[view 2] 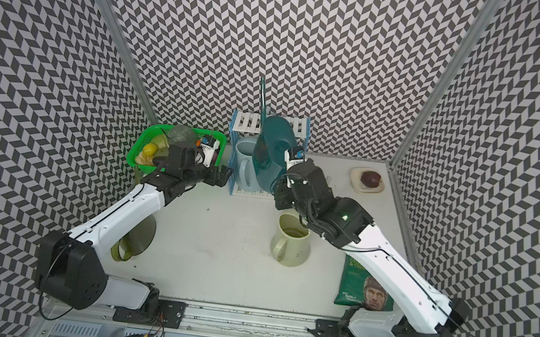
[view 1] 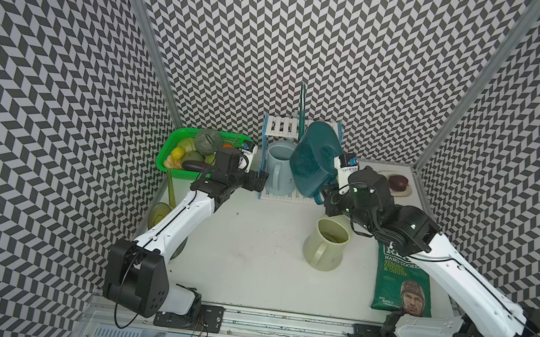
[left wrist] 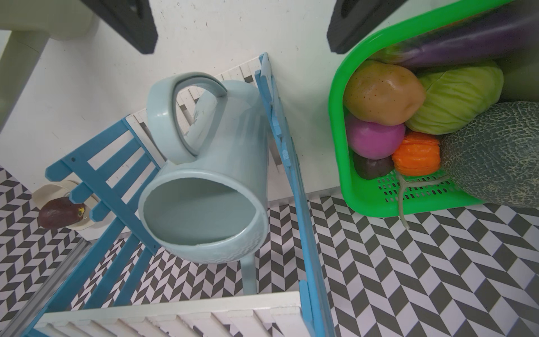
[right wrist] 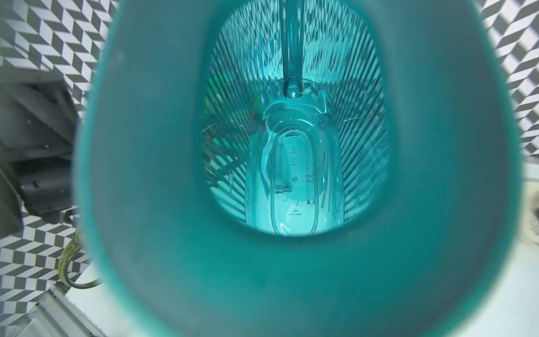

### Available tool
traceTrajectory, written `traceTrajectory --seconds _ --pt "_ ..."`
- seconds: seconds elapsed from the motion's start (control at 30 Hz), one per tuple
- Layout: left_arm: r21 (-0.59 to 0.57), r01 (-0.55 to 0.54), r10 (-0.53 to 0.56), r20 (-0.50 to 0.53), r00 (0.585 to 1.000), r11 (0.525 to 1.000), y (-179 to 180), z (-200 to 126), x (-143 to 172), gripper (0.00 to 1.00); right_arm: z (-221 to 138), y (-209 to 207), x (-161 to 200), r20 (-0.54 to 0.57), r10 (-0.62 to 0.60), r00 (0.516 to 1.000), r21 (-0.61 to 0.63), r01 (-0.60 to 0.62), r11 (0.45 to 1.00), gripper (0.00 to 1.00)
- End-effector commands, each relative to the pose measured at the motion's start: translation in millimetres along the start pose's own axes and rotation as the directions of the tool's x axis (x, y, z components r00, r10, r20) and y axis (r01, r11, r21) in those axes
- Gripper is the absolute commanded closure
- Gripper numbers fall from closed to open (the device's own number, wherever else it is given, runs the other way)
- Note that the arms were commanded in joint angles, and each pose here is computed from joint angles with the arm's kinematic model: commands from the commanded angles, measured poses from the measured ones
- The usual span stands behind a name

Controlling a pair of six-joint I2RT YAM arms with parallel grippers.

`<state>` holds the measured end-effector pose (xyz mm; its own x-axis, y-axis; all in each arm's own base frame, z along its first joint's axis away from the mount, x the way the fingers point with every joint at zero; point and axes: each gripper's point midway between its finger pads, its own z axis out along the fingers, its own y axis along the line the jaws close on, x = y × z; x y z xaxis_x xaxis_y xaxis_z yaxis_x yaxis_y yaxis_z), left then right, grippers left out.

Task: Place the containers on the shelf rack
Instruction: 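Place the container on the shelf.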

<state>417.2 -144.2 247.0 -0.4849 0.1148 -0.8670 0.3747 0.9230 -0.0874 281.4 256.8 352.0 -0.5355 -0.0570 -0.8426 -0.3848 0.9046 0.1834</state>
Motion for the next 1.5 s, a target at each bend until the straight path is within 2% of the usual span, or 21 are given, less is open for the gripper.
traceTrajectory --seconds 0.0,0.1,0.3,0.5,0.73,0.87,1.07,1.47 --pt "-0.033 0.005 -0.004 0.039 0.999 0.999 8 3 -10 0.05 -7 9 -18 0.122 0.116 0.986 -0.017 -0.115 0.993 1.00" --pt "-0.036 0.004 -0.003 0.039 0.999 0.999 10 7 -9 0.06 -1 13 1 0.092 0.141 0.986 -0.023 -0.140 0.990 1.00" --pt "-0.028 0.007 -0.006 0.032 0.999 1.000 10 15 -5 0.16 22 20 41 0.005 0.164 0.986 -0.009 -0.164 0.986 1.00" --pt "-0.006 0.000 0.000 0.033 0.999 1.000 7 21 -2 0.23 37 25 64 -0.066 0.161 0.985 0.035 -0.159 0.987 1.00" --pt "0.003 -0.002 0.002 0.023 1.000 1.000 7 29 2 0.30 50 25 80 -0.108 0.155 0.982 0.066 -0.149 0.987 1.00" --pt "0.005 -0.001 0.001 0.026 1.000 1.000 7 32 3 0.33 46 23 81 -0.107 0.163 0.981 0.076 -0.155 0.985 1.00" --pt "0.008 0.003 -0.003 0.025 1.000 1.000 7 36 3 0.34 39 12 88 -0.114 0.172 0.978 0.110 -0.159 0.981 1.00" --pt "0.011 0.018 -0.018 0.010 1.000 1.000 8 48 9 0.38 51 5 106 -0.156 0.155 0.976 0.162 -0.130 0.978 1.00"
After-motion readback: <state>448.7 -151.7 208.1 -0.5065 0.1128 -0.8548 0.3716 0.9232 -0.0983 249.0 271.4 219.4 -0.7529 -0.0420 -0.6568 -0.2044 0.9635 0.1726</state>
